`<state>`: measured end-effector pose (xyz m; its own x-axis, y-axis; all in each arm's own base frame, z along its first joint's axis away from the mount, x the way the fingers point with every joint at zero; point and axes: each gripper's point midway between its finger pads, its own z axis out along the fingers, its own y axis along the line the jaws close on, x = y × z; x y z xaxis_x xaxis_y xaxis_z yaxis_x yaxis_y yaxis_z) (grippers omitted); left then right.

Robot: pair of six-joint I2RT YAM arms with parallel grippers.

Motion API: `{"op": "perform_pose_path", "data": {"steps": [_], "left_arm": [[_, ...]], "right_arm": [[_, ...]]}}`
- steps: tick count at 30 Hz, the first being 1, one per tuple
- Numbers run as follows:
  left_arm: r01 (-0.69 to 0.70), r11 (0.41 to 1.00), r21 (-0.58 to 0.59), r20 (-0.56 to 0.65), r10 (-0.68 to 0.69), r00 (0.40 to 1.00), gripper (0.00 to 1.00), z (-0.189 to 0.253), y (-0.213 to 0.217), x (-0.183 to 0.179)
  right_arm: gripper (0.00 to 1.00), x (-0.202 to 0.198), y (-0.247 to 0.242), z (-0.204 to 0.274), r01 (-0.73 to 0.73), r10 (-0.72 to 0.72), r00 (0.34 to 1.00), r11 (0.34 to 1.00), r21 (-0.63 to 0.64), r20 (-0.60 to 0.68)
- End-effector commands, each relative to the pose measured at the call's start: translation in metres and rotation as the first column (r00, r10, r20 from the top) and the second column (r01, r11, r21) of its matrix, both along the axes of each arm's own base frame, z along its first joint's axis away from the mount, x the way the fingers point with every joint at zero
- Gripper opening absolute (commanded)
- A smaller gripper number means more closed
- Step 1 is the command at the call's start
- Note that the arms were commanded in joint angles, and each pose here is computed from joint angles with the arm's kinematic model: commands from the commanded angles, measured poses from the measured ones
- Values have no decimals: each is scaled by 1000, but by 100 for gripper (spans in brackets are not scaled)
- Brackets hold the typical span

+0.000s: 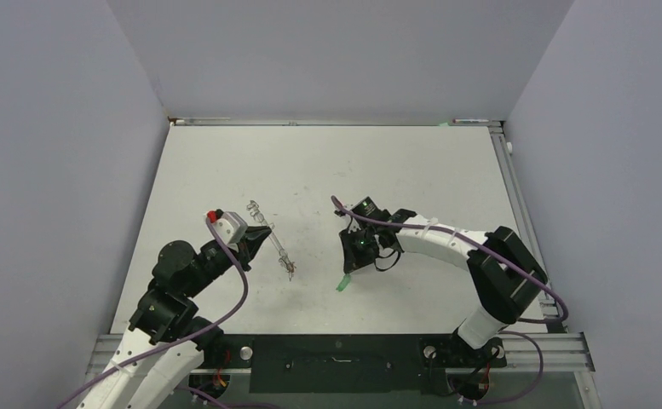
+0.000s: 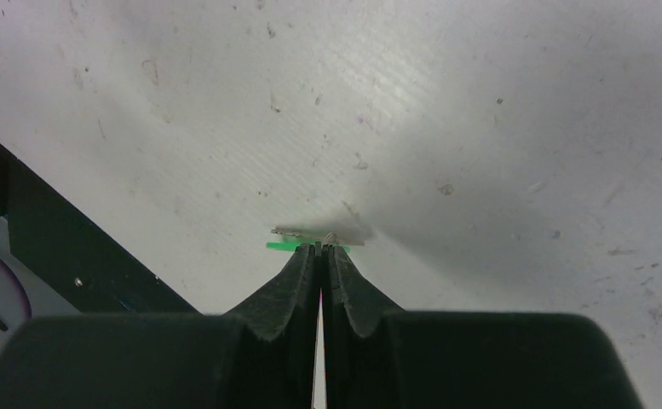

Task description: Put the keys on the keyring

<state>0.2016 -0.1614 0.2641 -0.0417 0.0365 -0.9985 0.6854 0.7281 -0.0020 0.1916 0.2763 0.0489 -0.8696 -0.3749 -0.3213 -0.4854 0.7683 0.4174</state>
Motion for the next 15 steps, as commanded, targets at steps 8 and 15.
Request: {"op": "perform_pose_path", "data": {"steps": [8,15], "left_arm": [[50,998,-41,89,-46,995,0,25,-6,-6],[114,992,-54,116,-107,987,0,30,-14,-15]], "right_arm": [[5,39,38,51,-148,106,972,969,196,209],[5,39,46,99,-258,113,905,913,317,411]]}}
